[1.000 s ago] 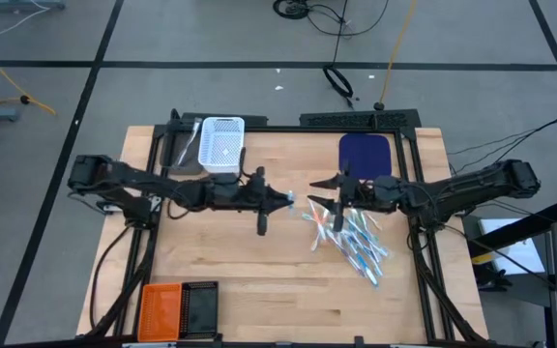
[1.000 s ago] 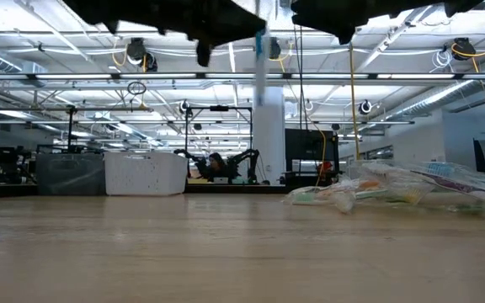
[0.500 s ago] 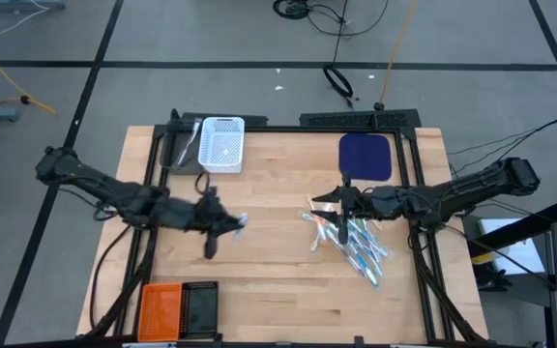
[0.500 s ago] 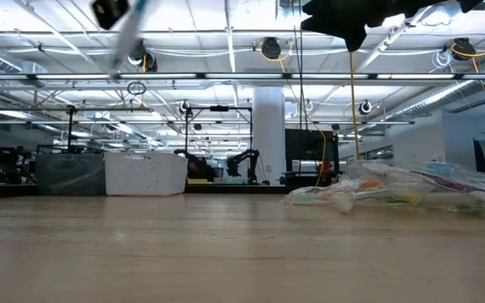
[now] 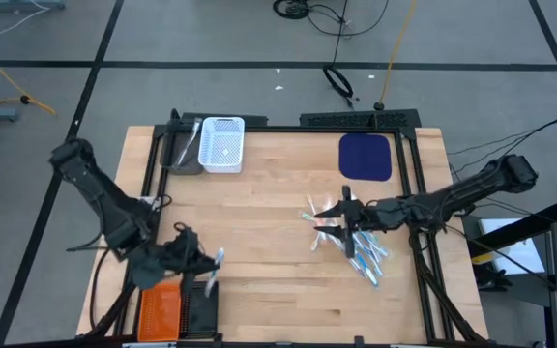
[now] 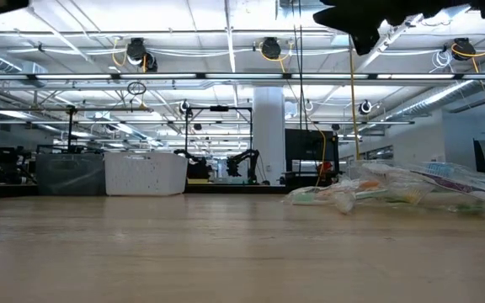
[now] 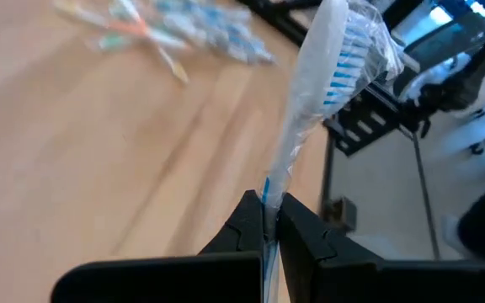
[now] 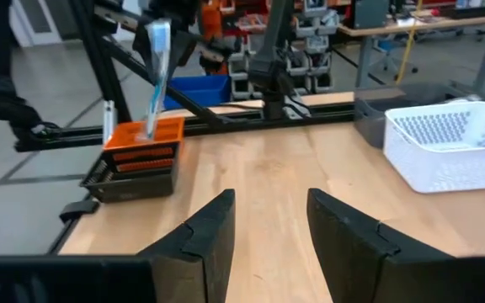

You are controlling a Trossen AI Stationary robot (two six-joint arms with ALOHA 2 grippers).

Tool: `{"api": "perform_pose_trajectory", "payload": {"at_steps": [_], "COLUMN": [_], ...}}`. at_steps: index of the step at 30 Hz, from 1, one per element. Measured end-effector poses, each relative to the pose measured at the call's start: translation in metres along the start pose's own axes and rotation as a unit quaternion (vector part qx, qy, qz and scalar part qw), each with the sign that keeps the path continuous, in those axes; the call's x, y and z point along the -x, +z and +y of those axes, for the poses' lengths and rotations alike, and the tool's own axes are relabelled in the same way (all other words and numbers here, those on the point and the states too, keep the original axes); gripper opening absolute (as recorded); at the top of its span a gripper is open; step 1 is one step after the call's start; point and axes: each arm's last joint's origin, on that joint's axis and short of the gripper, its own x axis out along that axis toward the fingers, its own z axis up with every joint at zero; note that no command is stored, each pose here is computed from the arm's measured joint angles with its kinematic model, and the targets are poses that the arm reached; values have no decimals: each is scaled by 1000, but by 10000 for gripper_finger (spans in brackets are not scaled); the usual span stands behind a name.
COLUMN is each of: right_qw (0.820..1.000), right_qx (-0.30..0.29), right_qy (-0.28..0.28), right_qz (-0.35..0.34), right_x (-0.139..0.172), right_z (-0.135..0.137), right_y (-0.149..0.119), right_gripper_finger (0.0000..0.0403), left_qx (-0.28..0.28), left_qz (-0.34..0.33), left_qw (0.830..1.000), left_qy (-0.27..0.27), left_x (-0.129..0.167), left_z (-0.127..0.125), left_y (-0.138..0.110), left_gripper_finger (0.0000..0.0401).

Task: Pick & Place Toothbrushes
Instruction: Put the blue toothbrush into the orange bin

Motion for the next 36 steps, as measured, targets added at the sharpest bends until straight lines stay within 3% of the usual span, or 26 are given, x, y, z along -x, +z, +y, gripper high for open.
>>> {"api": "perform_pose_trajectory", "payload": {"at_steps": [7, 15, 23, 28, 36], "right_qw": [998, 998, 997, 996, 996], "right_qx": [-36, -32, -6, -8, 7], "right_qy": [21, 21, 22, 23, 23], "right_qz": [-37, -57, -78, -87, -89], "right_x": [6, 6, 7, 7, 7], "right_z": [1, 0, 0, 1, 1], "right_y": [-17, -15, -11, -9, -9], "right_gripper_finger": [139, 137, 134, 134, 131], "left_qx": [54, 131, 250, 281, 345], "left_qz": [39, 84, 140, 158, 211], "left_qw": [998, 987, 954, 939, 884], "left_qy": [13, 45, 86, 123, 236], "left_x": [10, 21, 30, 34, 43], "left_z": [1, 9, 16, 21, 33], "left_y": [-18, -27, -34, -39, -52], "left_gripper_finger": [5, 5, 5, 5, 5]}}
